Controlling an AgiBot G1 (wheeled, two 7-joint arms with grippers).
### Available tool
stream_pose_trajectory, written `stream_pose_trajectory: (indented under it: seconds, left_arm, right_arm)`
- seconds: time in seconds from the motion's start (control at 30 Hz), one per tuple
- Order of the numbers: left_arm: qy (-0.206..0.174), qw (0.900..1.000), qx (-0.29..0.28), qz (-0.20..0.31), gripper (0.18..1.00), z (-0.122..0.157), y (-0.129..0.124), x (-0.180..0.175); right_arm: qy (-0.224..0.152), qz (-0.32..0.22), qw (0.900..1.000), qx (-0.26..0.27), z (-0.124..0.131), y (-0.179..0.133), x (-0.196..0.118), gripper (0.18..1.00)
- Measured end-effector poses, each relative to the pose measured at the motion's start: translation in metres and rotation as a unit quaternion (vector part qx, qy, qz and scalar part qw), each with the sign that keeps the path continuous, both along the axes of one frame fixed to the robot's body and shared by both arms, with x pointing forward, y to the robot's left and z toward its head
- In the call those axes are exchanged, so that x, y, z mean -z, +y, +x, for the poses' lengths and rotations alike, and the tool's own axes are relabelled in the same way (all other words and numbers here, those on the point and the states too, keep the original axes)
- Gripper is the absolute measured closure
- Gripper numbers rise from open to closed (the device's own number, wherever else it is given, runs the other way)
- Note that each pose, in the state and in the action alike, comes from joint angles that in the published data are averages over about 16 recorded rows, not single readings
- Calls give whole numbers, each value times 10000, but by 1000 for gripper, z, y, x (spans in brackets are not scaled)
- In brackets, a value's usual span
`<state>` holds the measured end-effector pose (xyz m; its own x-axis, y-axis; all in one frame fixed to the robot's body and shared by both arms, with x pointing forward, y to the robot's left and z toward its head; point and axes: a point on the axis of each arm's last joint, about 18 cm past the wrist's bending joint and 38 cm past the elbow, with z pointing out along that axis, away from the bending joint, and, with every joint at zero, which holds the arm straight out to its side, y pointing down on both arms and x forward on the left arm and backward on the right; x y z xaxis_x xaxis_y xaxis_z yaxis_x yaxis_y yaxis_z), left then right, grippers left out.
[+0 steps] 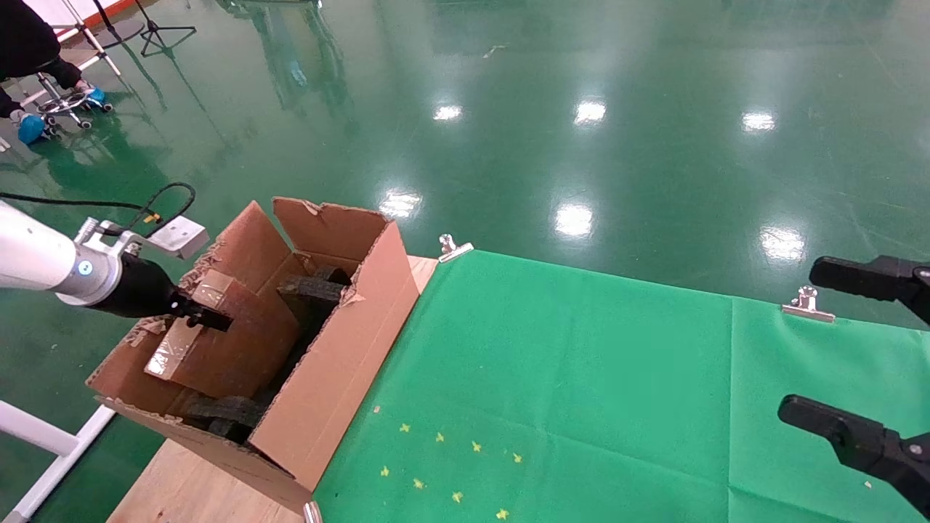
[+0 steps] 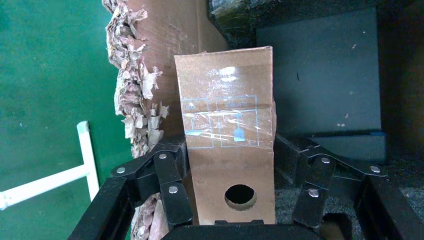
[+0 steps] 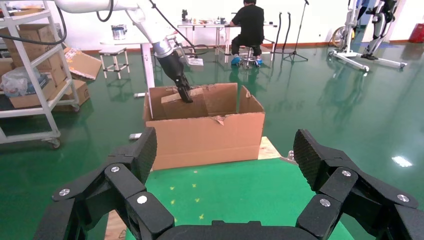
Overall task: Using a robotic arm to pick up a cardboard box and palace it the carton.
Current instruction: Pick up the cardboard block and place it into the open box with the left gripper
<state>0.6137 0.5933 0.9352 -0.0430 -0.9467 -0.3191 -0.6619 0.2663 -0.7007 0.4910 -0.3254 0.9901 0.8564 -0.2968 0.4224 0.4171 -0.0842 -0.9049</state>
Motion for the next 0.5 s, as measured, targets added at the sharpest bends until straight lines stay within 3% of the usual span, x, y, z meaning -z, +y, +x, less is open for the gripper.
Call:
stream_pose_trajectory:
  seconds: [0.3,0.5]
  left_arm:
    - [13,10000,17,-5,704,-2,0,-1]
    - [-20,10000,54,7,598,-1,-1,-5]
  right_arm:
    - [0,0,10000,0,0,0,0,178]
    - [0,0,10000,0,0,0,0,178]
